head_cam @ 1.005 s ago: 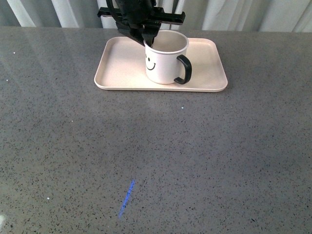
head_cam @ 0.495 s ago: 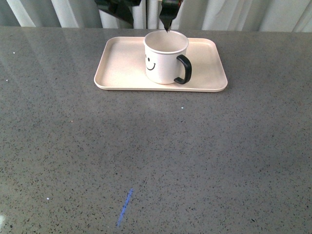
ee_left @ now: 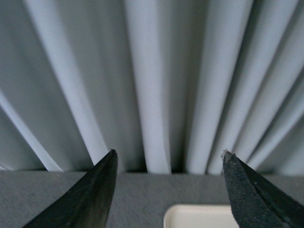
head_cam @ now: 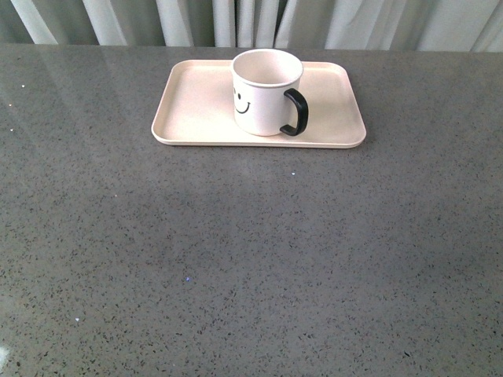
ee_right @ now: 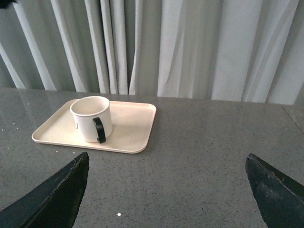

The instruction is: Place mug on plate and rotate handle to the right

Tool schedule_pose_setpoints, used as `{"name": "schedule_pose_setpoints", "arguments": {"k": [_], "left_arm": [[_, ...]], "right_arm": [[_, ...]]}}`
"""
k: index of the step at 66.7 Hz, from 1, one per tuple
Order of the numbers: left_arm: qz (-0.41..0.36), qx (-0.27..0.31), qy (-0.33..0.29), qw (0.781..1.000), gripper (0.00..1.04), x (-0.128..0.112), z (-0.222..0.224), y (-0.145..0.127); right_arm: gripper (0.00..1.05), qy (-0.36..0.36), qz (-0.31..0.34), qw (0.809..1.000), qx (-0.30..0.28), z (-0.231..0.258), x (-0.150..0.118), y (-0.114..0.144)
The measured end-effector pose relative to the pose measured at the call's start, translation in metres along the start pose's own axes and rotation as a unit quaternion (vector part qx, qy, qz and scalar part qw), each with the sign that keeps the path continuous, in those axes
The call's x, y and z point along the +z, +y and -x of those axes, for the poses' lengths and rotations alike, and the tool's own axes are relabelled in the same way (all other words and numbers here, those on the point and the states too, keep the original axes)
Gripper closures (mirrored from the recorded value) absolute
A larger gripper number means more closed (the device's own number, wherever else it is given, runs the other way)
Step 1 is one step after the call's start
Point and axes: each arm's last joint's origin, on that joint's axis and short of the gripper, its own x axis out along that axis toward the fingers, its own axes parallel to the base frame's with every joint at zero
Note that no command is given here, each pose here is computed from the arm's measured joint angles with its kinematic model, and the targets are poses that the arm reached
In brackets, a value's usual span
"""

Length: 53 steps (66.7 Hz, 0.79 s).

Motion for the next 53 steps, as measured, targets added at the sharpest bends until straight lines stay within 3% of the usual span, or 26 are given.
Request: {"name": "schedule_pose_setpoints", "arguments": {"k": [6,14,20,53], "left_arm": [[0.006,0.005,-0.026,1.000,0.65,-0.016,0.037,0.023],[-0.002,0.009,0.008,1.000,0.88,-0.054,0.079,0.047],[-0.002,0.004,0.016,1.000,1.03,-0.067,0.107,0.057],[-0.003,0.004,0.012,1.000,1.03,-0.089,0.200,0.089]], "right_arm": [[0.09,0.000,0.000,1.000,0.000,0.000,0.000,0.000],[0.09,0.000,0.000,1.000,0.001,0.000,0.000,0.000],[0.09,0.000,0.000,1.000,0.000,0.000,0.000,0.000],[0.09,0.000,0.000,1.000,0.000,0.000,0.000,0.000]]}}
